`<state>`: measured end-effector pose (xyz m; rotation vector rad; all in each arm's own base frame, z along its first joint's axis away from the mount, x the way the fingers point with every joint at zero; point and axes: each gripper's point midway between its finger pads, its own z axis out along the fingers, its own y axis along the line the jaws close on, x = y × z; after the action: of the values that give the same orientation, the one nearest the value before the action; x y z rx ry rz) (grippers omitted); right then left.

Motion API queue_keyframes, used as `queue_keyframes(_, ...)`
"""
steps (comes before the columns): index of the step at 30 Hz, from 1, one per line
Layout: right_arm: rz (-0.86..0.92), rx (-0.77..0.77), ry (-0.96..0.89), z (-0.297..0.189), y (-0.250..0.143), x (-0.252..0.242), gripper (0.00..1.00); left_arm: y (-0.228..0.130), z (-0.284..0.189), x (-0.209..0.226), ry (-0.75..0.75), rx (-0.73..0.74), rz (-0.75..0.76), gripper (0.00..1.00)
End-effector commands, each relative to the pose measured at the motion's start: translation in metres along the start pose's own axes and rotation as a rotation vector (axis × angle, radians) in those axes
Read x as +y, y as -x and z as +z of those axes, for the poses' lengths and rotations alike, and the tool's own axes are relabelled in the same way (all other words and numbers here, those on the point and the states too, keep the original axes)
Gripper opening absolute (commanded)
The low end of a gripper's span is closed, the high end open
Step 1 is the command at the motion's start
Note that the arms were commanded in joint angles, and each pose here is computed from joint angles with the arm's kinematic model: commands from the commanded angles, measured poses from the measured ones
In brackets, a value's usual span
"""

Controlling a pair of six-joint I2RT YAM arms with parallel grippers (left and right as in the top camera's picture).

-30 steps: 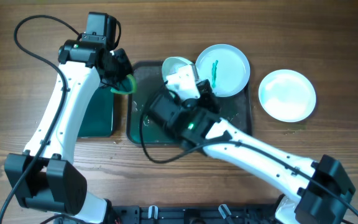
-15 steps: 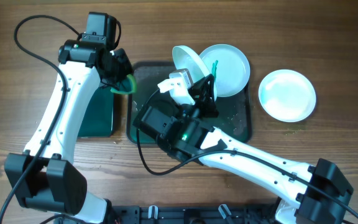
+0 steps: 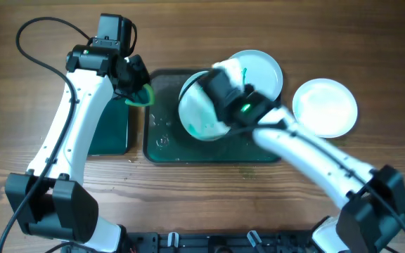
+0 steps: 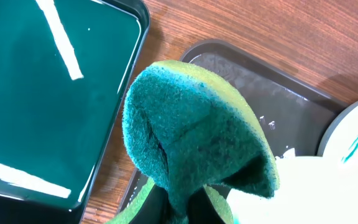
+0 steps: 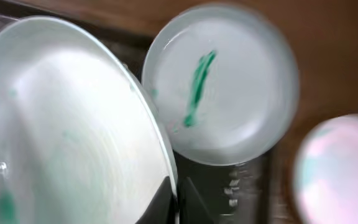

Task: Clean dirty plates on tray and stack at the side
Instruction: 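Carry the plate right and stack it on the first cleaned plate, then move the right gripper back and drag the last plate toward the tray center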

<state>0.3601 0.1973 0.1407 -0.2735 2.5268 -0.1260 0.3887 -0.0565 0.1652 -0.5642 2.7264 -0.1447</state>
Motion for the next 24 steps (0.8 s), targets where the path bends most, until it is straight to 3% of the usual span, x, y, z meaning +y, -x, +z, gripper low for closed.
queue_keyframes(1,0.228,0.13,0.399,0.0,0.008,-0.005,0.04,0.004,0.0,0.0,0.004,-0.014,0.014,0.04)
queue_keyframes(3,0.365,0.159,0.425,0.008,0.011,-0.049,0.04,0.004,0.0,0.0,0.004,-0.014,0.014,0.04)
queue_keyframes(7,0.558,0.194,0.291,0.024,-0.007,-0.146,0.04,0.004,0.0,0.0,0.004,-0.014,0.014,0.04)
queue_keyframes(14,0.836,0.298,-0.073,0.021,-0.083,-0.285,0.04,0.004,0.0,0.0,0.004,-0.014,0.014,0.04)
queue_keyframes(18,0.91,0.335,-0.216,0.021,-0.115,-0.315,0.04,0.004,0.0,0.0,0.004,-0.014,0.011,0.04)
queue_keyframes(24,0.919,0.343,-0.262,0.045,-0.143,-0.313,0.04,0.004,0.0,0.0,0.004,-0.014,0.011,0.04)
